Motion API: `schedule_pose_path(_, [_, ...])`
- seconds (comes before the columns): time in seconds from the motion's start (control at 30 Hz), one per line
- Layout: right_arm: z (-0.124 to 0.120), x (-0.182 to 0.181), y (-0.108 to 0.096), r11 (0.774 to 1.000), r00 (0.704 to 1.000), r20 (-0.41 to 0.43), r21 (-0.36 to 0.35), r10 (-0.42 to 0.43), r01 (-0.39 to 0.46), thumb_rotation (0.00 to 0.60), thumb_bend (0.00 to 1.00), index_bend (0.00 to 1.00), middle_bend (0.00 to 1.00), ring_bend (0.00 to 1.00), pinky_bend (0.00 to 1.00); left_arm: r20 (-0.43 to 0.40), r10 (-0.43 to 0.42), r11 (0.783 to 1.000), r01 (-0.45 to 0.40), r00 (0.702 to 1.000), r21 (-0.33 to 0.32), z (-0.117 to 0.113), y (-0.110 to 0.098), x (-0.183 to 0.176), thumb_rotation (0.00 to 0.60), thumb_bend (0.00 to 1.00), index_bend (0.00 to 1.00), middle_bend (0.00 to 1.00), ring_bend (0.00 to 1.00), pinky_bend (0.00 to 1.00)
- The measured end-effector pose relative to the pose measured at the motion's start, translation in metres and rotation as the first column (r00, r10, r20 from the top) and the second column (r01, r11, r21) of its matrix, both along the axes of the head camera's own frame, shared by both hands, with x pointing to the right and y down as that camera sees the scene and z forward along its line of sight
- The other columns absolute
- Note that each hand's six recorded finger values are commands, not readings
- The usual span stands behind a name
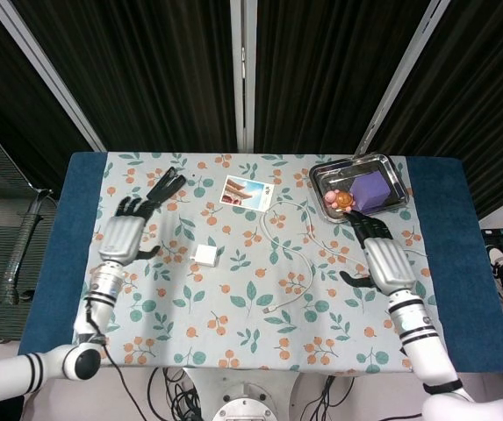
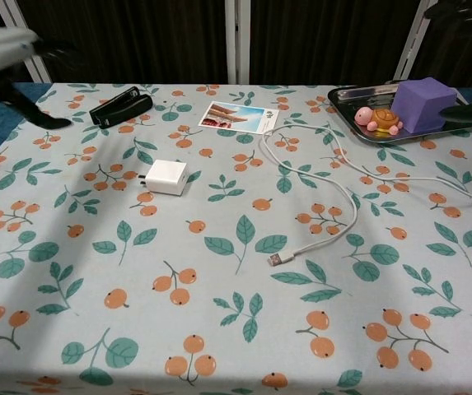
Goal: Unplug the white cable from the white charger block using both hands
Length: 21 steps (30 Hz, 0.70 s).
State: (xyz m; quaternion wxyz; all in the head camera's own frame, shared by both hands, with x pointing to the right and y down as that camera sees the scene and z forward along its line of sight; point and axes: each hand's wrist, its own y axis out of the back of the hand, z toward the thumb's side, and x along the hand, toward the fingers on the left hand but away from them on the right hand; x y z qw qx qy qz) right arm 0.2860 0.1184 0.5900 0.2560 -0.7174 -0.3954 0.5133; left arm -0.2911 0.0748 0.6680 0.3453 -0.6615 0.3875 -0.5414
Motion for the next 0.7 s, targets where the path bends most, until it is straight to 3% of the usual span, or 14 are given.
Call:
schedule_pose_path(0.13, [-0.015, 0.033, 0.01, 0.999, 0.999, -0.034, 0.049, -0.016, 0.018, 0.6, 0.16, 0.0, 0.0, 0.0, 0.0, 0.039, -0.07, 0.995, 0.067, 0.997, 0.079, -0.028, 0.011, -0.062, 0.6, 0.2, 0.2, 0.16, 0.06, 0.02])
schedule_pose_path(0.37, [-0.033, 0.093, 0.046, 0.993, 0.996, -0.068, 0.108, 0.059, -0.051, 0.6, 0.17, 0.0, 0.0, 0.0, 0.0, 0.074, -0.122, 0.983, 0.11, 0.99, 0.144, -0.075, 0.064, -0.142, 0.6, 0.19, 0.21, 0.19, 0.06, 0.02])
schedule_pose_path(0.53, [-0.046, 0.116, 0.072, 0.986, 0.992, -0.082, 0.143, 0.095, -0.082, 0.6, 0.21, 0.0, 0.0, 0.0, 0.0, 0.112, -0.137, 0.978, 0.116, 0.984, 0.172, -0.101, 0.111, -0.164, 0.6, 0.19, 0.22, 0.19, 0.06, 0.01])
schedule_pose_path(0.7, [-0.052, 0.124, 0.088, 0.984, 0.99, -0.097, 0.154, 0.107, -0.091, 0.6, 0.21, 0.0, 0.0, 0.0, 0.0, 0.151, -0.152, 0.983, 0.134, 0.977, 0.122, -0.108, 0.156, -0.168, 0.6, 0.19, 0.22, 0.19, 0.06, 0.01])
